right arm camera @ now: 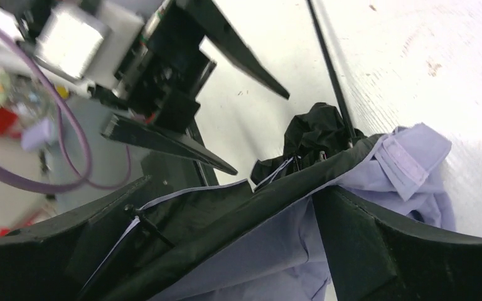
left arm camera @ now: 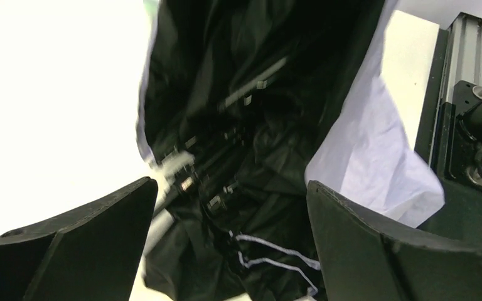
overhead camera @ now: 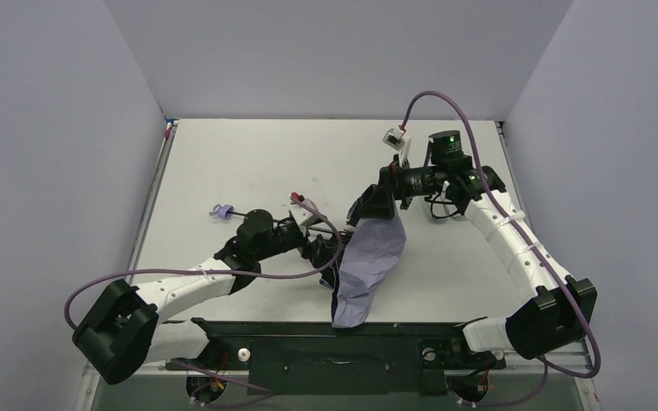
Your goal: Open the umbrella
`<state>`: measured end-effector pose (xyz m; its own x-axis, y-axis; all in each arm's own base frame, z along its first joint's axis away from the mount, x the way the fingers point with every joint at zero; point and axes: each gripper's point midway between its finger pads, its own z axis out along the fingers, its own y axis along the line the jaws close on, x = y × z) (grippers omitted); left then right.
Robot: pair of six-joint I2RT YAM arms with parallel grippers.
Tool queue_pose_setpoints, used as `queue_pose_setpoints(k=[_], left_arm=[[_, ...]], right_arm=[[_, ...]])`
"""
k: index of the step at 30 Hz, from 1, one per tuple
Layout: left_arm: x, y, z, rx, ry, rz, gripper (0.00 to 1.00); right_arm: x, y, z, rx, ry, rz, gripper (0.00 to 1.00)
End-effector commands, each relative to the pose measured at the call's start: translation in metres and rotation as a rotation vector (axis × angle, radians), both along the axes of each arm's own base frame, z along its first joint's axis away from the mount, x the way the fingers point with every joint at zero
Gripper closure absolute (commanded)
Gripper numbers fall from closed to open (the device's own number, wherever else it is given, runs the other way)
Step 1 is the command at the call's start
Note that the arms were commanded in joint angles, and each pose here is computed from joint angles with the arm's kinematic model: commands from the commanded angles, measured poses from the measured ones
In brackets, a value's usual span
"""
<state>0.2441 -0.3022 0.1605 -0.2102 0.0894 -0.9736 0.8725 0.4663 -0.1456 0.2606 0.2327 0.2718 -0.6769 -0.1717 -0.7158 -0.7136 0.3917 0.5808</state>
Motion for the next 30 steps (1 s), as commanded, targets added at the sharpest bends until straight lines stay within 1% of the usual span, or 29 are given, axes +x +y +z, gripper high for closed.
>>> queue_pose_setpoints(k=[1,2,3,4,5,6,7,10,11,12,15,20,22,24,25,27,28,29,30], left_arm=[[0.008,-0.007,0.088,-0.076,-0.410,-0.103,0.12],[0.006,-0.009,0.096,-0.085,-0.457,-0.143,0.12],[0.002,-0.012,0.103,-0.084,-0.529,-0.188,0.12],[0.002,-0.013,0.105,-0.083,-0.562,-0.206,0.11],[-0.003,-0.016,0.112,-0.090,-0.626,-0.246,0.11],[-0.004,-0.020,0.116,-0.097,-0.652,-0.267,0.11],[-0.007,-0.022,0.122,-0.108,-0.695,-0.284,0.11],[-0.008,-0.036,0.132,-0.137,-0.755,-0.306,0.11],[-0.012,-0.040,0.140,-0.157,-0.800,-0.318,0.11],[-0.011,-0.043,0.138,-0.155,-0.818,-0.332,0.10],[-0.027,-0.055,0.142,-0.178,-0.896,-0.403,0.11],[-0.047,-0.068,0.145,-0.211,-0.995,-0.461,0.13],[-0.058,-0.071,0.148,-0.225,-1.037,-0.487,0.14],[-0.075,-0.073,0.143,-0.227,-1.083,-0.548,0.15],[-0.078,-0.073,0.141,-0.225,-1.088,-0.563,0.16],[-0.084,-0.075,0.136,-0.221,-1.076,-0.601,0.24],[-0.086,-0.076,0.135,-0.222,-1.063,-0.615,0.33],[-0.085,-0.078,0.132,-0.220,-1.052,-0.622,0.36],[-0.086,-0.079,0.133,-0.224,-1.047,-0.626,0.42]], right_arm=[[-0.028,0.014,0.006,0.014,-0.254,0.230,0.10],[-0.032,0.018,0.005,0.009,-0.293,0.269,0.10],[-0.036,0.023,0.002,-0.001,-0.297,0.298,0.10],[-0.037,0.024,0.000,-0.011,-0.335,0.326,0.10],[-0.042,0.027,-0.002,-0.022,-0.337,0.355,0.10],[-0.043,0.027,-0.004,-0.032,-0.368,0.381,0.10],[-0.047,0.028,-0.006,-0.042,-0.360,0.401,0.10],[-0.055,0.029,-0.010,-0.052,-0.377,0.453,0.10],[-0.059,0.030,-0.011,-0.053,-0.380,0.467,0.10],[-0.061,0.029,-0.013,-0.059,-0.388,0.476,0.10],[-0.064,0.031,-0.015,-0.059,-0.401,0.500,0.10],[-0.060,0.034,-0.021,-0.073,-0.400,0.506,0.10],[-0.059,0.034,-0.023,-0.076,-0.393,0.506,0.10],[-0.058,0.034,-0.024,-0.079,-0.389,0.504,0.10],[-0.058,0.035,-0.025,-0.080,-0.388,0.505,0.10],[-0.057,0.035,-0.024,-0.077,-0.389,0.506,0.11],[-0.058,0.036,-0.023,-0.076,-0.392,0.509,0.11],[-0.057,0.037,-0.022,-0.076,-0.396,0.510,0.12],[-0.058,0.038,-0.020,-0.075,-0.402,0.513,0.13]])
